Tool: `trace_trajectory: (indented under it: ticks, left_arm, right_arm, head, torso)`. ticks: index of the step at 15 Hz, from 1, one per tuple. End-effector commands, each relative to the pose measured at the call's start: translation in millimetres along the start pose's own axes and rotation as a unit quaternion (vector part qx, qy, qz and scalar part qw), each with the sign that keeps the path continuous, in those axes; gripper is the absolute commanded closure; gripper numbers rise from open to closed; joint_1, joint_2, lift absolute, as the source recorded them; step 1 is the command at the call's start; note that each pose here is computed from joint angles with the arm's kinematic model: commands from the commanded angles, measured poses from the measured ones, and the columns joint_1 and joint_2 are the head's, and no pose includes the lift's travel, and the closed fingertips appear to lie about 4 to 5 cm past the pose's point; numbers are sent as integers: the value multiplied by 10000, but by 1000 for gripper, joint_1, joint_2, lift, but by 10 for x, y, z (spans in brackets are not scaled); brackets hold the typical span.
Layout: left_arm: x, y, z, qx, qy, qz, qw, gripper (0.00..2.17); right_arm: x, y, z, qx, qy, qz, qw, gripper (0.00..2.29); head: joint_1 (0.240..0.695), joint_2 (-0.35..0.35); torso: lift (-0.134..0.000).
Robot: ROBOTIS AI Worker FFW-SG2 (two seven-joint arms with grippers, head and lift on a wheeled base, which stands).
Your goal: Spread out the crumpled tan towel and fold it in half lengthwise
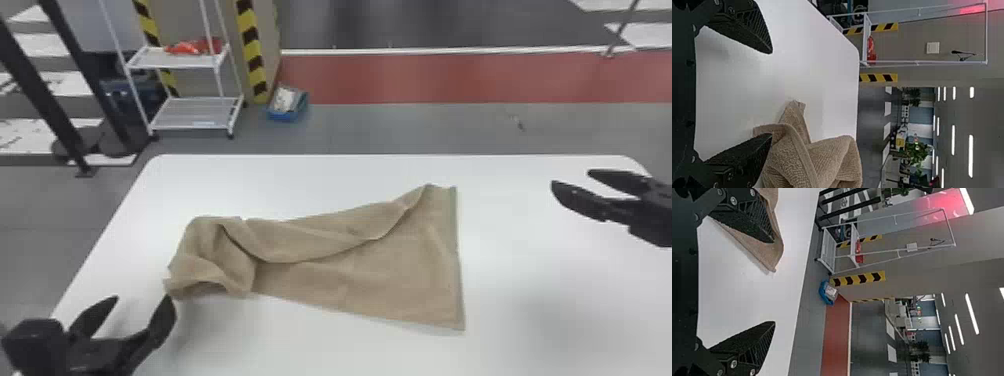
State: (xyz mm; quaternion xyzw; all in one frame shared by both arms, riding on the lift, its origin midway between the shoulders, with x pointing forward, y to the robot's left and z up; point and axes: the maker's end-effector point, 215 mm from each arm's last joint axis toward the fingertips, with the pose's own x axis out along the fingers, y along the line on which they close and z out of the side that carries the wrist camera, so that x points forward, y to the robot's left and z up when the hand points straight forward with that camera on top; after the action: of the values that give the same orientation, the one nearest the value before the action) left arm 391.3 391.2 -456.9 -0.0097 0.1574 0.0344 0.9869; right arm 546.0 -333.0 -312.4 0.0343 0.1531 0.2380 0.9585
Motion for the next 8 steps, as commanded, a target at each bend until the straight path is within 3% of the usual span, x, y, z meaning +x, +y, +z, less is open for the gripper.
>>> trace_trajectory:
  ticks: [1, 8]
  left_arm:
    - [0, -6, -30, 6, 63, -43, 10000, 154]
    - [103, -52, -173, 60, 436, -256, 9987, 191]
  right_arm:
    - [-14, 25, -15, 16, 22, 4, 10000, 164]
    - [-70, 58, -7, 72, -8, 4, 10000, 164]
  head:
    - [695, 68]
    - [695, 70]
  torso:
    - [-124]
    - [-124]
